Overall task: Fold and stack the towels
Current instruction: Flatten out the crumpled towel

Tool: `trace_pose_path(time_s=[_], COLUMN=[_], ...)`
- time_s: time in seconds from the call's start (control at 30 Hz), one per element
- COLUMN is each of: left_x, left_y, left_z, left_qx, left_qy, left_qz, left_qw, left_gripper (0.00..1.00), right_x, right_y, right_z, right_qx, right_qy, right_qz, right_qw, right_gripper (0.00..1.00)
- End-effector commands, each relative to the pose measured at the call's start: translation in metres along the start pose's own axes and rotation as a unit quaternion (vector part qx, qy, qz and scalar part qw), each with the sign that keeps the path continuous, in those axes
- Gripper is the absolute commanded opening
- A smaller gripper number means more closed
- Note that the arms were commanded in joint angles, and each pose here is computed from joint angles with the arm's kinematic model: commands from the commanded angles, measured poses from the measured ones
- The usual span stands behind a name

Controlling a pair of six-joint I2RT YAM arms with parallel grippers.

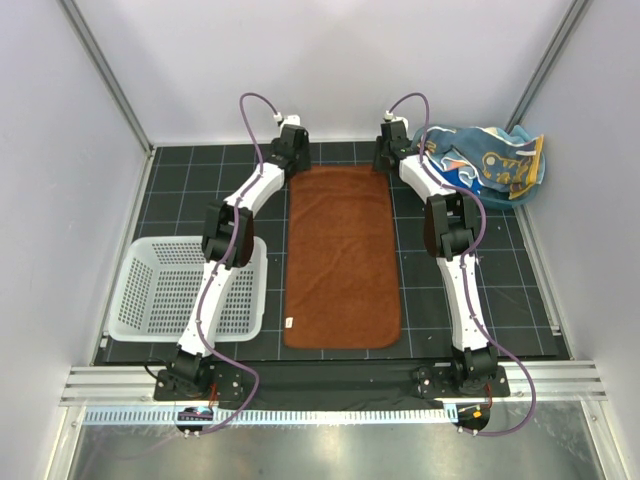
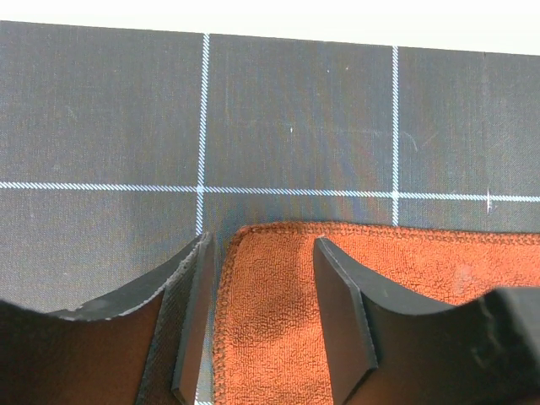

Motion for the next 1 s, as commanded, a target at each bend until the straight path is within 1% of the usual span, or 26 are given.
trace_pose_path(time_s=[0.0,0.17,0.27,0.37,0.57,0.77,0.97], left_x=[0.0013,-0.0001,0.001,0.0014,0.0024,0.0017,-0.0001], left_y=[0.0063,0.0092,0.0111,0.0094,0.0082,0.0107,0.0142], left_z=[-0.0162,-0.0164,-0.0172,-0.017,-0.013,-0.0102,-0.0076], left_qx=[-0.01,-0.017,-0.034,-0.057,-0.07,-0.06,-0.042], left_qy=[-0.023,-0.024,-0.024,-0.022,-0.007,0.003,0.016], left_qz=[0.007,0.002,0.0,0.018,0.031,0.031,0.04], left_qw=[1.0,1.0,0.999,0.998,0.997,0.998,0.998], left_gripper=[0.52,0.51,0.51,0.52,0.51,0.5,0.45], right_x=[0.0049,0.0053,0.0062,0.0073,0.0084,0.0107,0.0148], right_y=[0.0077,0.008,0.0075,0.0075,0.0097,0.0107,0.0115], right_z=[-0.0167,-0.0167,-0.0175,-0.0192,-0.0199,-0.0211,-0.0242], right_qx=[-0.011,-0.011,-0.01,-0.011,-0.014,-0.013,-0.019], right_qy=[-0.027,-0.026,-0.025,-0.027,-0.028,-0.027,-0.025], right_qz=[-0.018,-0.019,-0.02,-0.022,-0.026,-0.03,-0.036], right_qw=[0.999,0.999,0.999,0.999,0.999,0.999,0.999], right_gripper=[0.37,0.37,0.37,0.37,0.37,0.36,0.36])
Point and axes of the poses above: each gripper's point midway between its finger pads, its own x axis back along the fingers, its own y axis along the line the jaws close on, z = x × y, the point moved 8 cm from there along x, back along the fingers, and after that the axes turned 13 degrees about -x, right-handed, at the moved point
